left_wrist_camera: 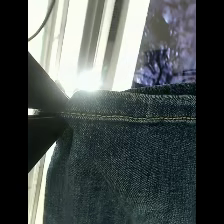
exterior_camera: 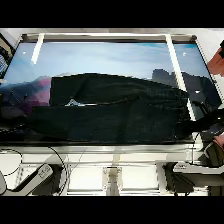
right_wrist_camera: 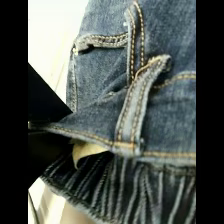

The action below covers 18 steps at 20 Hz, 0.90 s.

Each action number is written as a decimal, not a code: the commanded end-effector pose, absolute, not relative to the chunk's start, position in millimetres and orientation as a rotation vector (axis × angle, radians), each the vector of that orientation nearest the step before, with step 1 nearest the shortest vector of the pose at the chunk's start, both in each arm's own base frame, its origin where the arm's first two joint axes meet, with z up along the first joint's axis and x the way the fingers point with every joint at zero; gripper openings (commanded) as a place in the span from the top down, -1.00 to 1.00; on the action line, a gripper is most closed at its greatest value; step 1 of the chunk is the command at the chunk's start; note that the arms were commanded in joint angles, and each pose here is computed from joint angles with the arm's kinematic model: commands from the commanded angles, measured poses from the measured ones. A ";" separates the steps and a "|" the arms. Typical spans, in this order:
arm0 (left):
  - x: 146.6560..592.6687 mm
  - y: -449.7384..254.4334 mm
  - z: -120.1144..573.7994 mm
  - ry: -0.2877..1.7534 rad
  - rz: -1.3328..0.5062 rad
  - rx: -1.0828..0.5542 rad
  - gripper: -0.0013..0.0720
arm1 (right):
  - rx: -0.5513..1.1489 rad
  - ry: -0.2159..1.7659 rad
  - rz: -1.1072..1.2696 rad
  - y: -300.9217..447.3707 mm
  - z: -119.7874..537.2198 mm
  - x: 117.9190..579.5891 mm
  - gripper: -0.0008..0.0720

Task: Fold the clothes and pants, and hang the long-sleeved shirts on hangers.

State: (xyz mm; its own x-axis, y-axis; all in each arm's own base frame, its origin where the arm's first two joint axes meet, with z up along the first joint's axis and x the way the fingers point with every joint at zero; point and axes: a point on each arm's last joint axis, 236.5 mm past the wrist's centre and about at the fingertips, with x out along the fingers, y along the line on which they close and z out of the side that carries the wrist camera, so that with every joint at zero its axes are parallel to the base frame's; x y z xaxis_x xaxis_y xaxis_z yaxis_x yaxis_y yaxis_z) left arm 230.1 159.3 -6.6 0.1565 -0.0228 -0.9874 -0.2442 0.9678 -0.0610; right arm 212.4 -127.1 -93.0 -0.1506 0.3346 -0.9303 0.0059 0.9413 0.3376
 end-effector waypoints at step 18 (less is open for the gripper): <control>284.1 156.0 107.6 0.906 0.243 -0.418 0.90 | 0.449 1.200 -0.415 -272.2 110.4 256.3 0.87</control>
